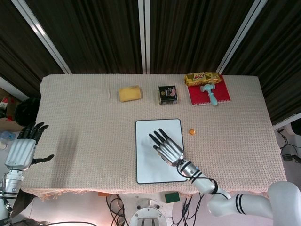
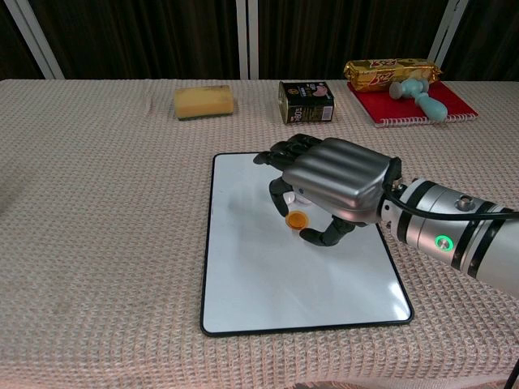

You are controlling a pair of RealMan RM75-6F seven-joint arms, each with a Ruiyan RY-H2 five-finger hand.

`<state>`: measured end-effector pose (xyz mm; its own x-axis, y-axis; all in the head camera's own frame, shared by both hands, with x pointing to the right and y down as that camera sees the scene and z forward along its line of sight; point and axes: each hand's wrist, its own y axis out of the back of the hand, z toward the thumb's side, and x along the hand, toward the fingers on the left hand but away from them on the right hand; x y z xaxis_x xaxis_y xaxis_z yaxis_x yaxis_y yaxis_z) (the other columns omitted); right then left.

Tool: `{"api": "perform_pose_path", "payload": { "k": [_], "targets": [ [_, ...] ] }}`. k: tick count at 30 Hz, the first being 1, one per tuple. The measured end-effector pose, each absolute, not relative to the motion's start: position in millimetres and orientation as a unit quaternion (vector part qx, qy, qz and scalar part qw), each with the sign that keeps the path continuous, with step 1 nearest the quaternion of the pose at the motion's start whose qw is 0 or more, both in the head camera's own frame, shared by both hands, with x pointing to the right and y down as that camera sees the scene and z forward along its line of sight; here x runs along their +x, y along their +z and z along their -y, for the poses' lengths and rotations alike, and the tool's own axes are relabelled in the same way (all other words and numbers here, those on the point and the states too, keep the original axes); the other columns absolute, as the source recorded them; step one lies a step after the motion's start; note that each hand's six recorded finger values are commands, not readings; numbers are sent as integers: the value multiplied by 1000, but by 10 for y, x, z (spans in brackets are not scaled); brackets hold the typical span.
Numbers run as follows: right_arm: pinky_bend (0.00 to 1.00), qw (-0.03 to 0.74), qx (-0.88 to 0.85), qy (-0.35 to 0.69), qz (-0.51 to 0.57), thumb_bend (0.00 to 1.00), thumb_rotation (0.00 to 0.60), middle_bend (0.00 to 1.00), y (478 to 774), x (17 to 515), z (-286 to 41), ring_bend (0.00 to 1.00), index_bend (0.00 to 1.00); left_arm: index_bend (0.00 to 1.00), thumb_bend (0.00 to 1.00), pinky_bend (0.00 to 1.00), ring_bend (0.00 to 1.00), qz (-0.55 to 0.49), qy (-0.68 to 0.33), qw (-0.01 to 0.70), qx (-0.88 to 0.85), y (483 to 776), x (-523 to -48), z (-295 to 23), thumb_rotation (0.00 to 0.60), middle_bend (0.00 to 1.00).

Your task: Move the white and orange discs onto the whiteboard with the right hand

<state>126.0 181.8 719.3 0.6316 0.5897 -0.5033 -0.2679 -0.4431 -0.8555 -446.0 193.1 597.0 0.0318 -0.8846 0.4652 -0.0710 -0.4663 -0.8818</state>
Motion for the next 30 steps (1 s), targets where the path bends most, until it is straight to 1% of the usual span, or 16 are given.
{"api": "perform_pose_path", "payload": {
  "k": [4, 5, 7, 8, 10, 11, 12, 14, 18, 21, 24, 28, 30],
  "targets": [
    [0, 519, -739, 417, 104, 358, 600, 18, 7218, 1232, -1820, 0, 566, 130, 39, 106, 0, -383, -581, 350, -627, 5956, -4469, -1929, 512, 86],
    [0, 518, -740, 417, 103, 352, 600, 14, 7223, 1227, -1822, 0, 540, 130, 39, 106, 0, -383, -581, 350, -627, 5955, -4470, -1929, 512, 86],
    [0, 516, -741, 417, 99, 336, 600, 5, 7236, 1221, -1832, 0, 447, 130, 38, 106, 0, -383, -581, 351, -627, 5953, -4469, -1931, 512, 86],
    [0, 515, -742, 418, 96, 321, 600, 1, 7243, 1218, -1837, 0, 358, 130, 39, 106, 0, -383, -581, 351, -627, 5953, -4466, -1932, 512, 86],
    [0, 513, -744, 417, 92, 310, 600, 0, 7245, 1211, -1843, 0, 272, 130, 39, 106, 0, -382, -581, 351, -627, 5953, -4461, -1932, 510, 86],
    [0, 513, -745, 417, 92, 299, 600, 0, 7240, 1212, -1842, 0, 188, 130, 39, 106, 0, -382, -581, 351, -627, 5953, -4460, -1932, 510, 86],
    [0, 513, -745, 417, 92, 294, 600, 0, 7234, 1216, -1840, 0, 132, 130, 39, 106, 0, -382, -581, 351, -627, 5954, -4460, -1932, 509, 86],
    [0, 513, -745, 416, 95, 291, 600, 0, 7209, 1231, -1827, 0, 85, 130, 39, 106, 0, -381, -581, 351, -627, 5958, -4461, -1931, 509, 86],
    [0, 510, -745, 416, 113, 291, 600, 0, 7113, 1306, -1785, 0, 73, 130, 39, 106, 0, -382, -581, 350, -627, 5957, -4464, -1929, 514, 86],
    [0, 512, -731, 429, 140, 292, 600, 0, 7037, 1492, -1664, 0, 99, 130, 39, 106, 0, -382, -580, 351, -628, 5953, -4461, -1929, 509, 86],
    [0, 508, -707, 461, 171, 294, 600, 0, 7008, 1779, -1482, 0, 123, 130, 39, 106, 0, -381, -579, 351, -629, 5954, -4450, -1930, 509, 86],
    [0, 480, -682, 516, 196, 298, 600, 0, 7093, 2153, -1300, 0, 191, 130, 39, 106, 0, -379, -578, 353, -630, 5954, -4425, -1934, 513, 86],
    [0, 467, -671, 539, 202, 304, 600, 0, 7144, 2308, -1247, 0, 242, 130, 39, 106, 0, -378, -578, 353, -631, 5955, -4416, -1935, 512, 86]
  ]
}}
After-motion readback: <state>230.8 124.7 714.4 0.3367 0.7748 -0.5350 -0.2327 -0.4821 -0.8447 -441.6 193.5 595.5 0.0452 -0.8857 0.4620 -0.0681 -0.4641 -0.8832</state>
